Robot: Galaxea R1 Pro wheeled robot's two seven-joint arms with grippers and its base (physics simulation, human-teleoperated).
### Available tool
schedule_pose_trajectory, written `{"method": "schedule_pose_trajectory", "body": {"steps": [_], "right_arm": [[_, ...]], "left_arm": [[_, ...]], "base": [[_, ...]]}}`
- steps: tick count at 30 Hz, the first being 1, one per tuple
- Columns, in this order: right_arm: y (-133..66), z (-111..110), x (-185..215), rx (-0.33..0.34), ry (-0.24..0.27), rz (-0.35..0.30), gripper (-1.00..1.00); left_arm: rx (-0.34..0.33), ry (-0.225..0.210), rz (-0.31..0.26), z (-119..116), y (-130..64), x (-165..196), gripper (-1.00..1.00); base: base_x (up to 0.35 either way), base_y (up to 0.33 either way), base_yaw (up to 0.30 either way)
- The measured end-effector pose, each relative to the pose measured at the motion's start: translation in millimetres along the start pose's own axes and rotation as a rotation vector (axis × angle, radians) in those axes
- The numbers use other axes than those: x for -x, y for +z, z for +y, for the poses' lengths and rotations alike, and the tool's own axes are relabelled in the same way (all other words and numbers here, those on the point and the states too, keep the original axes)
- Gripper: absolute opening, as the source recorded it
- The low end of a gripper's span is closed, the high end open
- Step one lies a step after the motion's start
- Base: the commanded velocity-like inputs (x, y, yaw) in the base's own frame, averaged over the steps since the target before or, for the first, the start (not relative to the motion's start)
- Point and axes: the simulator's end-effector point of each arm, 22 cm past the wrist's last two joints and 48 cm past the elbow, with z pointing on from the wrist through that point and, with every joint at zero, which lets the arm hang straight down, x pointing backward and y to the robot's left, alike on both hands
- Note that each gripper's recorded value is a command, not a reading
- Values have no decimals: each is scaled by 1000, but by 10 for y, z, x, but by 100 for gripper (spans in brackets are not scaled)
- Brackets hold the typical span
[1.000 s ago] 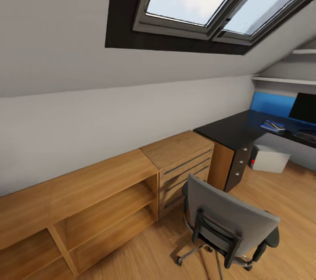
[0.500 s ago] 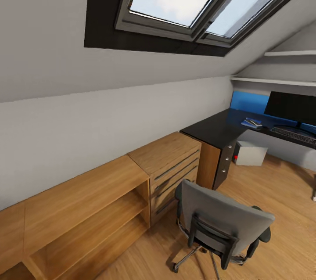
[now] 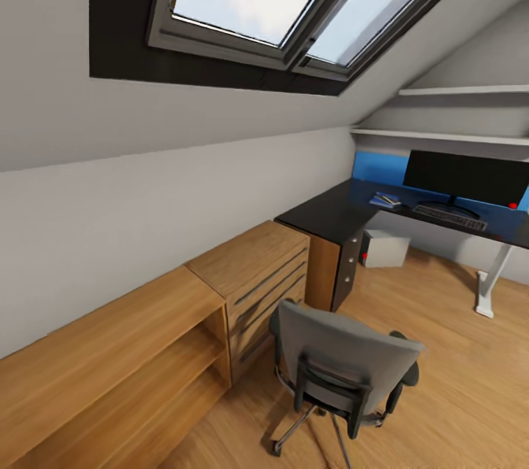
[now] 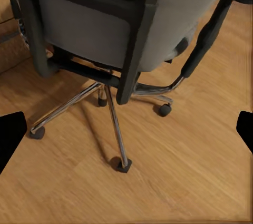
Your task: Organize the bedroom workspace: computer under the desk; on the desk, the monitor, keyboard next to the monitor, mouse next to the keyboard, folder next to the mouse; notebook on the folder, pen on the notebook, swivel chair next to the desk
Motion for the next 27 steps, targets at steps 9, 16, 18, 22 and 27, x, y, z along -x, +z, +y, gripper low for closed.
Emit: {"method": "schedule_pose_trajectory", "body": {"steps": [9,16,18,22,27], "right_arm": [[-6,2,-20,1,-1,5,100],[-4,4,-26,1,-1,7,100],[-6,4,-29,1,-1,7,100],[-5,5,-28,1,-1,7,100],[-6,4,-31,1,-1,8,100]], "left_arm": [[1,1,4,5,-4,-17,100],[2,2,6,8,-4,-26,100],[2,2,7,8,-4,-27,100],[1,3,7,6,-4,-27,100],[0,4,7,4,-4,-29,100]], "base": [[225,199,-251],[179,236,-251],[115,246,-260],[100,237,-262],[40,86,-262]]}}
